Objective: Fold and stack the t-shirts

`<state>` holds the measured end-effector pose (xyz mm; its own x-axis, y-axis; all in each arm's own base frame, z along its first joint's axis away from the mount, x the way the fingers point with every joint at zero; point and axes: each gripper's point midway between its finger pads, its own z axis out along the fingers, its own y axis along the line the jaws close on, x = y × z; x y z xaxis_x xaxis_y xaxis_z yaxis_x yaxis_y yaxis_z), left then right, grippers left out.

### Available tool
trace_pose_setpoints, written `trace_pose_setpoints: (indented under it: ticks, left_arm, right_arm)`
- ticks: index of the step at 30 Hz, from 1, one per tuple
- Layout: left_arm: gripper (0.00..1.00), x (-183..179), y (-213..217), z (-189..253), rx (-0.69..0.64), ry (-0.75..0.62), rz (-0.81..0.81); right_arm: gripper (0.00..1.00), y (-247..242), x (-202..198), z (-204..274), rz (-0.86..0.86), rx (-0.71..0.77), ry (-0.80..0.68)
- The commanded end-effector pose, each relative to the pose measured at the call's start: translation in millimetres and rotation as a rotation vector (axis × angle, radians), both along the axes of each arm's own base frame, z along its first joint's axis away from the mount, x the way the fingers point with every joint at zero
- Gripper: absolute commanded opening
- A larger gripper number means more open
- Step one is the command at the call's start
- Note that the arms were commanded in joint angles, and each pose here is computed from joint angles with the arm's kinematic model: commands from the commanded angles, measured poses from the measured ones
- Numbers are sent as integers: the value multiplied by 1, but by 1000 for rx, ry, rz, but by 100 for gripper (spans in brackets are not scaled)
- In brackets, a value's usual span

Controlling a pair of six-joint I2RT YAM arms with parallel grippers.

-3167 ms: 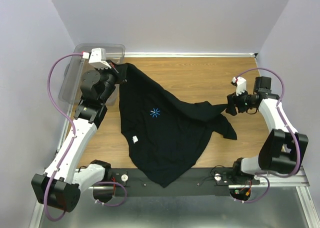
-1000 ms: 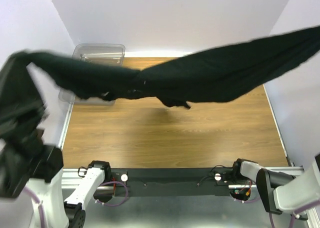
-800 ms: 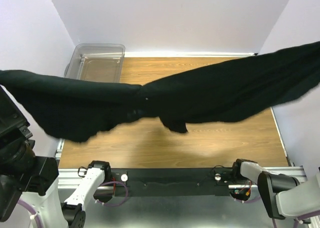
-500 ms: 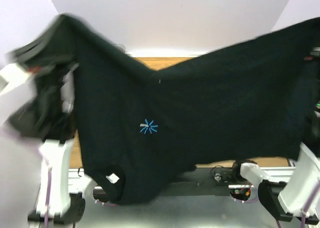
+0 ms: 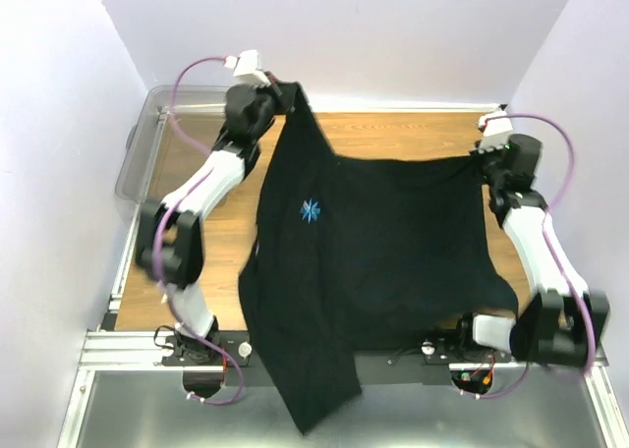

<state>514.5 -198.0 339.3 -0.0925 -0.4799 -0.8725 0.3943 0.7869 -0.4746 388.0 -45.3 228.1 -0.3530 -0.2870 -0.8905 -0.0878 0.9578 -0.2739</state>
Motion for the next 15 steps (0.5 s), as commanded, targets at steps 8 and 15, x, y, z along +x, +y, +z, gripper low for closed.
trace_pose_setpoints:
  ticks: [8, 15]
  left_arm:
    - [0, 125, -14, -84, 160, 173, 132]
    - [0, 149, -18, -96, 157, 198, 144]
  right_arm:
    - [1, -20, 104, -105, -52, 8, 68]
    - [1, -31, 129, -118, -102, 13, 72]
